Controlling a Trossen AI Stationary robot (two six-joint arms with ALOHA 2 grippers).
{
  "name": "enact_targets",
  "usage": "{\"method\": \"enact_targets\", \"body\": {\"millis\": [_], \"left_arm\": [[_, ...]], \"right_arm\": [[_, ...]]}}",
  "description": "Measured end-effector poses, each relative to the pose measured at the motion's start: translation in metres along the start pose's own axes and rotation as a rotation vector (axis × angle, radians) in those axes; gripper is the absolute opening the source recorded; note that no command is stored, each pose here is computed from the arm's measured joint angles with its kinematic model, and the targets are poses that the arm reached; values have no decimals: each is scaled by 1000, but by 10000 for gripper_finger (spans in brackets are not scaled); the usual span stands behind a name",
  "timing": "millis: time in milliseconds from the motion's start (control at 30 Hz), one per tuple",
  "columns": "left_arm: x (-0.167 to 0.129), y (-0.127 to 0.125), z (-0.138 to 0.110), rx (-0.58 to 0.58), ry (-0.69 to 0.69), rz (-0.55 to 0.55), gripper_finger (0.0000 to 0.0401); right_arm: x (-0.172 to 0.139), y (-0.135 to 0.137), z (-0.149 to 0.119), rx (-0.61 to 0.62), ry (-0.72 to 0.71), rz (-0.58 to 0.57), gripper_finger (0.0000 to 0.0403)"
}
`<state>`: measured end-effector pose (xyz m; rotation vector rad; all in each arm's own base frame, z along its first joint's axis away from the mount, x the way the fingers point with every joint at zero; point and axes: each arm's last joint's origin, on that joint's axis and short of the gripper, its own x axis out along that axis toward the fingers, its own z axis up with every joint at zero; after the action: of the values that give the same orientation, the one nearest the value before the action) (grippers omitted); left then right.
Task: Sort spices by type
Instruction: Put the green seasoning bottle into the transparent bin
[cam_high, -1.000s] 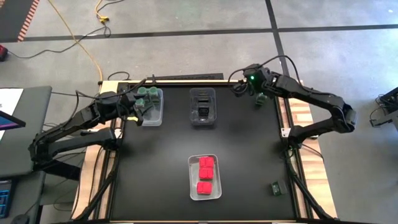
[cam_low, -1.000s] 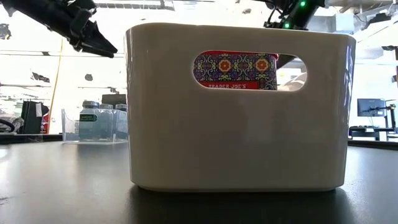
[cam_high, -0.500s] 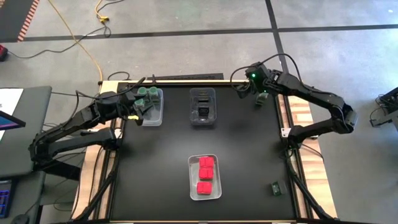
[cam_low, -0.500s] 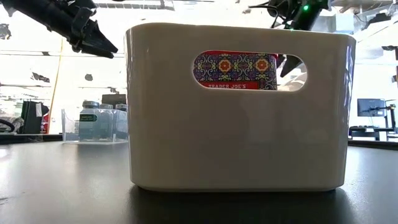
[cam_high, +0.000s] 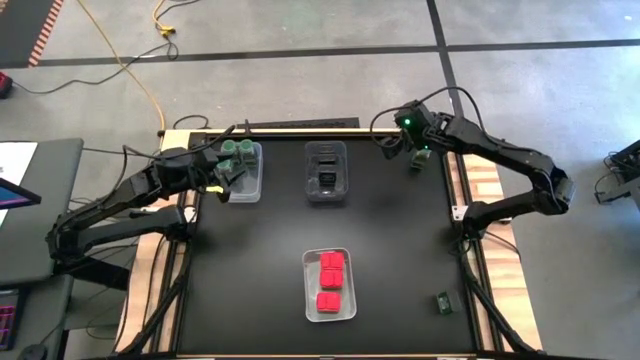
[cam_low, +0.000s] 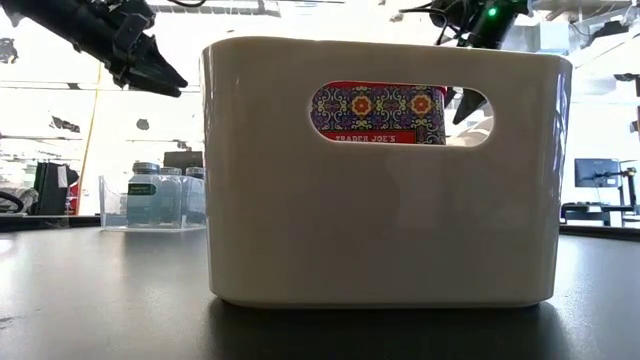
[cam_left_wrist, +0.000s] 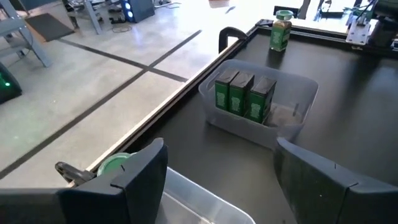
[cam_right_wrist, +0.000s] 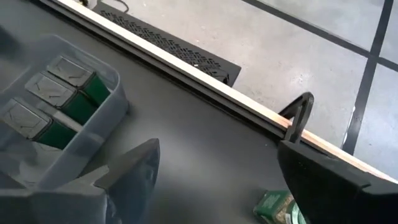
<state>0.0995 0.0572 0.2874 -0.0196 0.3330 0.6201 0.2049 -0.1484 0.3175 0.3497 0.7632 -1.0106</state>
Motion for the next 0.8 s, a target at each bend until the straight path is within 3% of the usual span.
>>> {"method": "enact_targets", "body": {"millis": [167, 333, 567, 800], "left_arm": [[0, 0, -2, -8, 25, -1, 275], [0, 0, -4, -5, 42, -1, 275], [0, 0, -4, 4, 41, -1, 275], [0, 0, -4, 28, 38, -1, 275]], "right_arm": [[3, -8, 9, -29, -59, -1, 356], [9, -25, 19, 28, -99, 58, 356], [7, -47, 30, 80, -124, 10, 356], [-3, -56, 47, 41, -170, 8, 356]]}}
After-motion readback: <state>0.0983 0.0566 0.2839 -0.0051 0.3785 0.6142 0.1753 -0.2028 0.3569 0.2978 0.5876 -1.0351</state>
